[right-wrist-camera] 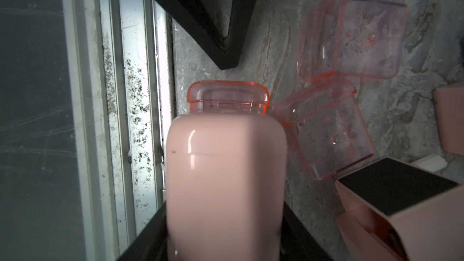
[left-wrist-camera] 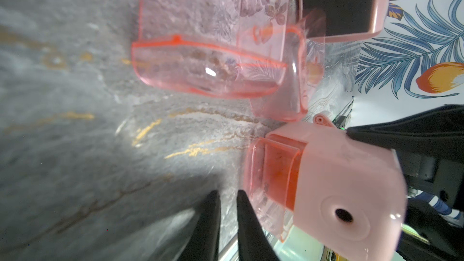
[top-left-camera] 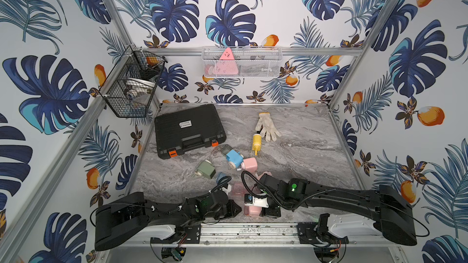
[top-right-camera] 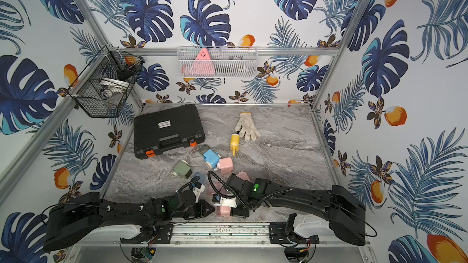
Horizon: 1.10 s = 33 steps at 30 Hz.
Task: Put the tray back into the pencil sharpener
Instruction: Close the container of the pencil sharpener.
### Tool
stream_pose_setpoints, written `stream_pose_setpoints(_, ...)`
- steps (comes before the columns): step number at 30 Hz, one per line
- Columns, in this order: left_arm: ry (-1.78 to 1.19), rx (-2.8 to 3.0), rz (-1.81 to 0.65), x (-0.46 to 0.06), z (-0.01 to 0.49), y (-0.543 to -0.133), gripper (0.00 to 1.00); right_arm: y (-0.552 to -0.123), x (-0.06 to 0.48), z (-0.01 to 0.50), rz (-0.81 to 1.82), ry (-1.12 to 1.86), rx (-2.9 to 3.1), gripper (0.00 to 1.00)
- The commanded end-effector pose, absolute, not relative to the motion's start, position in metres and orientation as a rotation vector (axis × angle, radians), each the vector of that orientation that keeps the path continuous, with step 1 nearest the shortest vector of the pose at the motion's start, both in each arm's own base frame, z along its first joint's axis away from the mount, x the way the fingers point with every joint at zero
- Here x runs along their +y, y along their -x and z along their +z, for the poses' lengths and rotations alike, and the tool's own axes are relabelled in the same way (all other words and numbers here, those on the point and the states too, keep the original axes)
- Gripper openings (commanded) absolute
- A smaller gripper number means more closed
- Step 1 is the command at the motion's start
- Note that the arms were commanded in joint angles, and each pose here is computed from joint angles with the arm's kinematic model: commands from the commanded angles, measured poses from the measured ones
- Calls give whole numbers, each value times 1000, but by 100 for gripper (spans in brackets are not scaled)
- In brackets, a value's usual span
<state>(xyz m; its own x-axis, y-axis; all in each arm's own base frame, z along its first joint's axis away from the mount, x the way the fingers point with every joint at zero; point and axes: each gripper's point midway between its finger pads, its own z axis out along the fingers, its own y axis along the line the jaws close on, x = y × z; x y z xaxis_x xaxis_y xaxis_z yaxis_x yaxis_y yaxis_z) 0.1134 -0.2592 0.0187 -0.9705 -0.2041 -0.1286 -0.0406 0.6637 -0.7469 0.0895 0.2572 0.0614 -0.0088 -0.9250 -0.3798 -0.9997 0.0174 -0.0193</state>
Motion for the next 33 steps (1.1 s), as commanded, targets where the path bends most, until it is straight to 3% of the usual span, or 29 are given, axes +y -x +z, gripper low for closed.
stream_pose_setpoints(1,202,2653,-1240,-267,26,-116,18,-88,261,60,390,2003,1988,50)
stream_pose_setpoints(29,220,2677,-1335,-291,16,-113,16,-87,260,51,388,2018,2005,47)
stream_pose_setpoints(33,268,2666,-1270,-279,15,-117,16,-87,259,50,382,2024,2014,51)
